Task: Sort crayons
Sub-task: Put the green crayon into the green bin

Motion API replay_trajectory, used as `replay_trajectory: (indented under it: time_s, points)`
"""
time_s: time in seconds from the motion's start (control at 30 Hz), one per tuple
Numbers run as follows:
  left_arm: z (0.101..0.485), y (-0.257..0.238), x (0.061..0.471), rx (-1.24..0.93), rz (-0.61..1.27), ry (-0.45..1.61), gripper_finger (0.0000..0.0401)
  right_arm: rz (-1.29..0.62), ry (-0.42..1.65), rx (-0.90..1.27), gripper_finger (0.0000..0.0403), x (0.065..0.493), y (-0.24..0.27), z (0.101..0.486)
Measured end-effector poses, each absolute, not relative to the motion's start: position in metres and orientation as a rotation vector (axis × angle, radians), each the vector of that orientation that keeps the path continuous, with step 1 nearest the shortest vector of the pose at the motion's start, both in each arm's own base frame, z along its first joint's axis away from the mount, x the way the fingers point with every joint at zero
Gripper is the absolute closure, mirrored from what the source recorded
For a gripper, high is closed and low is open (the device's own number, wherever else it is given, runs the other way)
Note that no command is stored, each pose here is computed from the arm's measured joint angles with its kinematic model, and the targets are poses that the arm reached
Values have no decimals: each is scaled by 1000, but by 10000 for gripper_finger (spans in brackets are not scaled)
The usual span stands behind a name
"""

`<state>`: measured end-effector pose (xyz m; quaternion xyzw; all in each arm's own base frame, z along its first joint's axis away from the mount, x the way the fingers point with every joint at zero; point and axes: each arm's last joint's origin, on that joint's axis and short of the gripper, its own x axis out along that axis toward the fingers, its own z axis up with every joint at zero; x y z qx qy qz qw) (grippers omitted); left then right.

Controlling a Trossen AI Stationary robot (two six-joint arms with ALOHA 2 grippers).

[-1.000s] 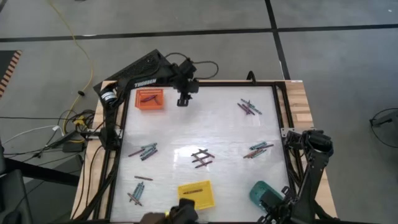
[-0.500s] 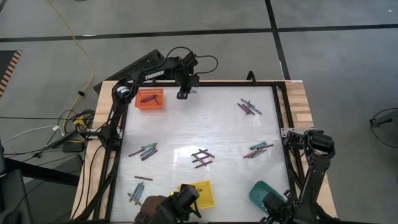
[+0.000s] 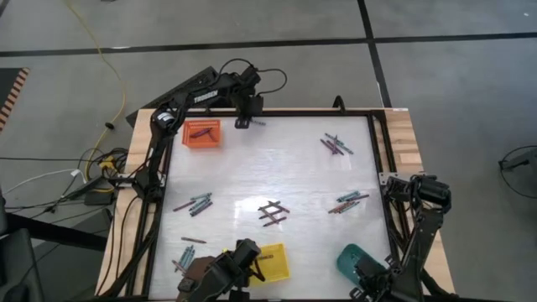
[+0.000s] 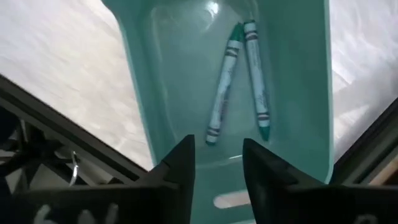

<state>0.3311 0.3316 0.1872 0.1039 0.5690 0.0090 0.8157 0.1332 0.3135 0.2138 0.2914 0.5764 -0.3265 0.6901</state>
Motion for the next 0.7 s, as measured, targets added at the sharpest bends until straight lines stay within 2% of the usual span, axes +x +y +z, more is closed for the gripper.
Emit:
replay_trajectory:
  time_s: [0.23, 0.53, 0.7]
  points:
    - [160, 334, 332, 183, -4, 1283, 278, -734, 1288, 648, 269, 133, 313, 214]
    - [158, 334, 333, 191, -19, 1272, 278, -732, 1289, 644, 271, 134, 313, 214]
    - [158, 333, 332, 190, -42, 1284, 312, -739, 1288, 644, 271, 136, 311, 214]
